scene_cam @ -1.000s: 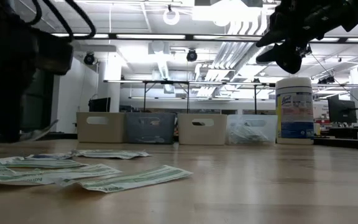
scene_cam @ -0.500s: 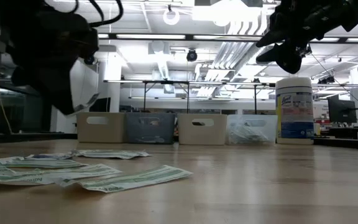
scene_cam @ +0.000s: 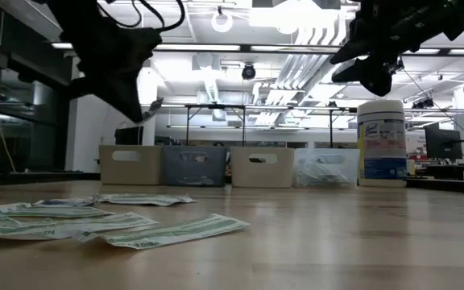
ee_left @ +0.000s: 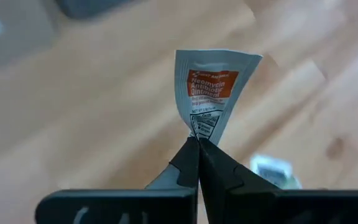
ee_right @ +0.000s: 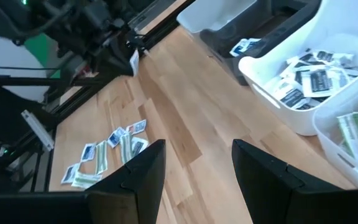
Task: Pick & Place First Aid Supplies
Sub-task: Put the orange ointment pack into the gray bin
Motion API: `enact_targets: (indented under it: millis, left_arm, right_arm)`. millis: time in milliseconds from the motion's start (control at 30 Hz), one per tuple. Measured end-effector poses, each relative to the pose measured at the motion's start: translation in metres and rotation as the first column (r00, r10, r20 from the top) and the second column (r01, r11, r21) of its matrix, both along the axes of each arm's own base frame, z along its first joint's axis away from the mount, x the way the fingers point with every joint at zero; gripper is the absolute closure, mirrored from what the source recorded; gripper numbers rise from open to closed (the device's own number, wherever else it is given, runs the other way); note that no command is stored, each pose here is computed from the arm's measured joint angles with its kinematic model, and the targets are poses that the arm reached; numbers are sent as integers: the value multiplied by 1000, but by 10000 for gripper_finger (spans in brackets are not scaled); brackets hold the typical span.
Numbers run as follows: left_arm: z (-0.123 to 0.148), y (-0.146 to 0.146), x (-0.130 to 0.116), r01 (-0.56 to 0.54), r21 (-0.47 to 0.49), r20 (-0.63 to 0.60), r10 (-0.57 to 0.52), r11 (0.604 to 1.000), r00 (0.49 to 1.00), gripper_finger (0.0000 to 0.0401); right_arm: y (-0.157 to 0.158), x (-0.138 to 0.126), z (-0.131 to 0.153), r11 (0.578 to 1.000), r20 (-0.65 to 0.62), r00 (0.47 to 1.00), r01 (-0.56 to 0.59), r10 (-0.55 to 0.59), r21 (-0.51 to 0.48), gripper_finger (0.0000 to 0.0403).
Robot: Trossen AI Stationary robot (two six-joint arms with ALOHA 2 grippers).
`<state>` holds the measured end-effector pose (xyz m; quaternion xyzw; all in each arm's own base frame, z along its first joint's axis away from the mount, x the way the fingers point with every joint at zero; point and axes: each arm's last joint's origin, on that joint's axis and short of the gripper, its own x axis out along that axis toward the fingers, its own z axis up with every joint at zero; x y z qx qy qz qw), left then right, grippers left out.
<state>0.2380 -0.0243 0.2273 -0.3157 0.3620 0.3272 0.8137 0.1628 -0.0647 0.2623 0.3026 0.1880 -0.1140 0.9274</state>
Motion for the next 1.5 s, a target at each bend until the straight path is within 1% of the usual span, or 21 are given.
enact_targets:
  millis: [233, 367, 467, 567, 667, 767, 900, 1033, 1167, 1333, 1500]
  left_arm:
    - [7, 51, -3, -72, 89, -18, 74, 993, 997, 401]
    - [8, 80, -7, -82, 91, -40, 86, 992, 995, 401]
    - [9, 100, -10, -95, 96, -32, 99, 991, 995, 401]
    - [11, 119, -13, -104, 99, -8, 106, 990, 994, 401]
    - [11, 135, -21, -123, 90, -13, 125, 988, 992, 401]
    - [11, 151, -29, -179, 103, -21, 182, 978, 983, 401]
    - [11, 173, -44, -285, 114, -22, 289, 952, 957, 401]
    - [7, 189, -54, -336, 76, -29, 339, 939, 940, 401]
    - [-5, 200, -53, -354, 9, -45, 354, 935, 934, 401]
    - [-16, 211, -50, -369, -29, -34, 368, 929, 929, 401]
    - [-18, 212, -50, -365, -42, -41, 363, 930, 931, 400]
  right_arm:
    - [-1, 0, 0, 999, -8, 999, 40, -41, -18, 224]
    - [-2, 0, 0, 999, -9, 999, 49, -50, -20, 224]
    - [-2, 0, 0, 998, -7, 998, 59, -59, -2, 224]
    - [-2, 0, 0, 997, -9, 997, 78, -78, -6, 224]
    - [-2, 0, 0, 995, -9, 995, 95, -95, 8, 224]
    - [-3, -1, 0, 994, -11, 994, 112, -112, 2, 224]
    - [-4, -1, 0, 990, -15, 990, 141, -141, -11, 224]
    - [-4, -1, 0, 989, -16, 989, 145, -145, -15, 224]
    - [-5, -1, 0, 983, -21, 984, 178, -179, -33, 224]
    - [-5, -1, 0, 982, -21, 982, 186, -187, -36, 224]
    - [-5, -1, 0, 984, -21, 984, 177, -178, -32, 224]
